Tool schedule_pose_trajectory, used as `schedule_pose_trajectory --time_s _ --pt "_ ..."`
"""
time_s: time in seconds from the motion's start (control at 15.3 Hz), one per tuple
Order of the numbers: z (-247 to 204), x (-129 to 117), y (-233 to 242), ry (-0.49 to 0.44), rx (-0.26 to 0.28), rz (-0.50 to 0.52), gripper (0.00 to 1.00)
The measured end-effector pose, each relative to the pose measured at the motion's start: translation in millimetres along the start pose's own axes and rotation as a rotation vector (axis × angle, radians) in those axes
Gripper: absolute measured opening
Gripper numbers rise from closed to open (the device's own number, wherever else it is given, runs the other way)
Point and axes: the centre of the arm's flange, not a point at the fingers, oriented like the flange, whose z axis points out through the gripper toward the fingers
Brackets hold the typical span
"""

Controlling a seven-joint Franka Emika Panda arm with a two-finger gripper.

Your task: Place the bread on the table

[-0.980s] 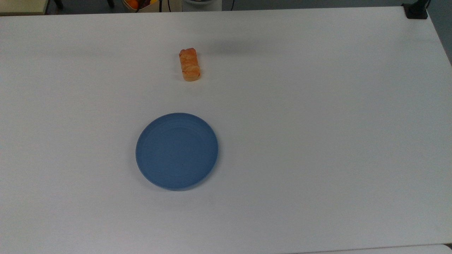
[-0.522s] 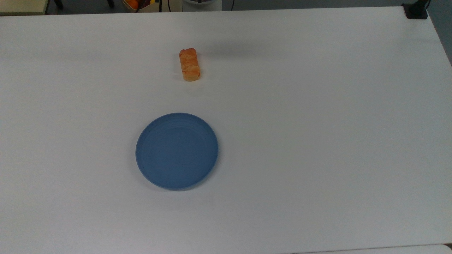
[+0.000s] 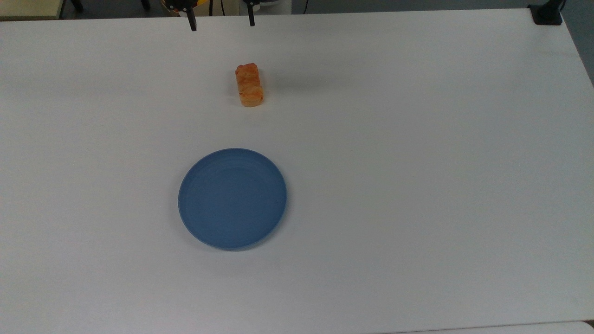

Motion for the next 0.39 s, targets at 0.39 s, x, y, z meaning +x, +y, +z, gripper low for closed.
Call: schedule_pose_trajectory --time_s 0.39 --pt "3.0 1.0 0.2 -0.005 0.0 -0.016 1.0"
